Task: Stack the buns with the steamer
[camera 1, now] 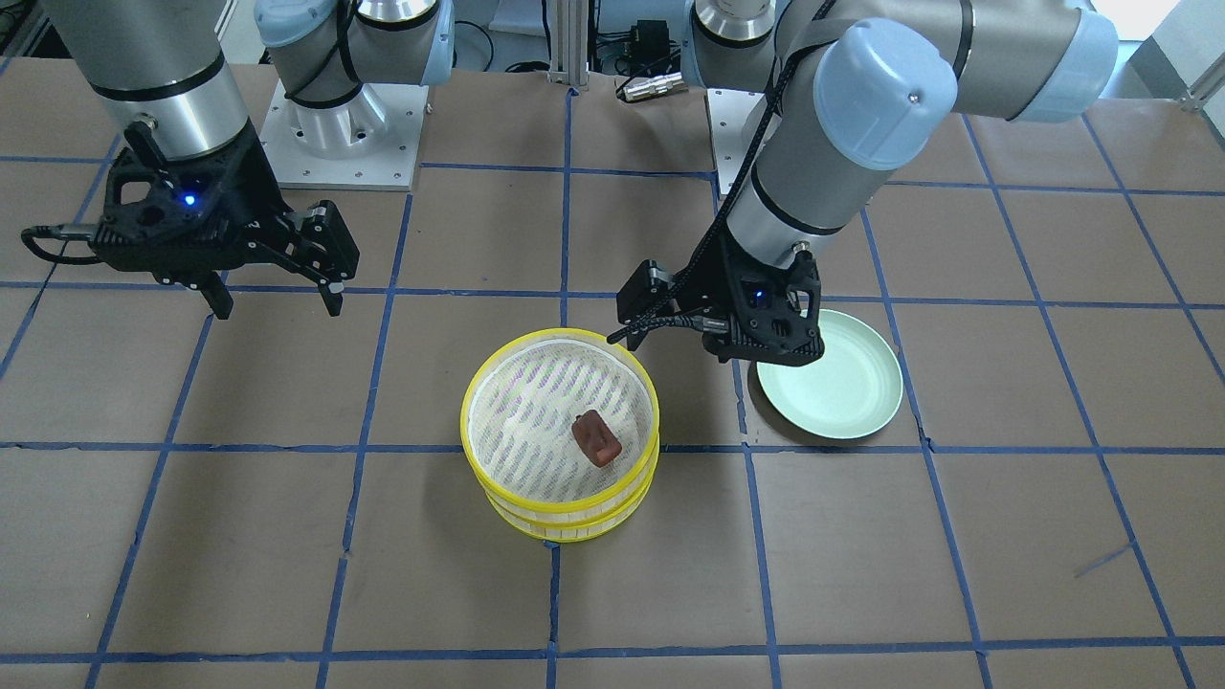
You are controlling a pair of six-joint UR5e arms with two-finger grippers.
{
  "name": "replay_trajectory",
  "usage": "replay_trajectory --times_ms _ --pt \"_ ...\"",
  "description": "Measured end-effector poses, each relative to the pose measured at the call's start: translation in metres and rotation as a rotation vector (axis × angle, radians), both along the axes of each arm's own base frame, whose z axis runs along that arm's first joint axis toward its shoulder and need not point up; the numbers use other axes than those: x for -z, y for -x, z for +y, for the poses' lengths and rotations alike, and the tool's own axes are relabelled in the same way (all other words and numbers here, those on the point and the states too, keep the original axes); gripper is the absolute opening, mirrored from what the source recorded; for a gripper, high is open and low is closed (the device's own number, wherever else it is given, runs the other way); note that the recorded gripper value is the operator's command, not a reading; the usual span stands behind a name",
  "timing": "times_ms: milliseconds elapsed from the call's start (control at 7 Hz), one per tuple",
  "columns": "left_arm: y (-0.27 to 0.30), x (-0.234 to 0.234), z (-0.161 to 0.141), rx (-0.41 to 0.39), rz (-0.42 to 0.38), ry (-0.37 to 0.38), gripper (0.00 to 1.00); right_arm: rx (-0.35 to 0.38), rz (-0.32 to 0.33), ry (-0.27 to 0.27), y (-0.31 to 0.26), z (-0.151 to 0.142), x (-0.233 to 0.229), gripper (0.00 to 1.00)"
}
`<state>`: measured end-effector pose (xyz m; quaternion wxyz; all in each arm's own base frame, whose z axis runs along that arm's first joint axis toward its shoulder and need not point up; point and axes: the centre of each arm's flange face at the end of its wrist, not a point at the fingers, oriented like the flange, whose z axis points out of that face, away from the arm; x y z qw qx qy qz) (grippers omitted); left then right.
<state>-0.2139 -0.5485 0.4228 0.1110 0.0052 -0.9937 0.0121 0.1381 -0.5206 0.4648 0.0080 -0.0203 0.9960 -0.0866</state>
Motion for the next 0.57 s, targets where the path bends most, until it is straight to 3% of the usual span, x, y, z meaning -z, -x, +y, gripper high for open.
replay_trajectory --times_ms 286,571 --pt "-0.025 -0.028 0.006 0.025 -0.154 -0.018 1.0 0.001 0.004 -0.015 -0.003 -0.002 0.008 1.0" --pt "-0.043 -0.051 0.008 0.038 -0.226 -0.04 1.0 0.001 0.007 -0.03 -0.002 -0.003 0.016 1.0"
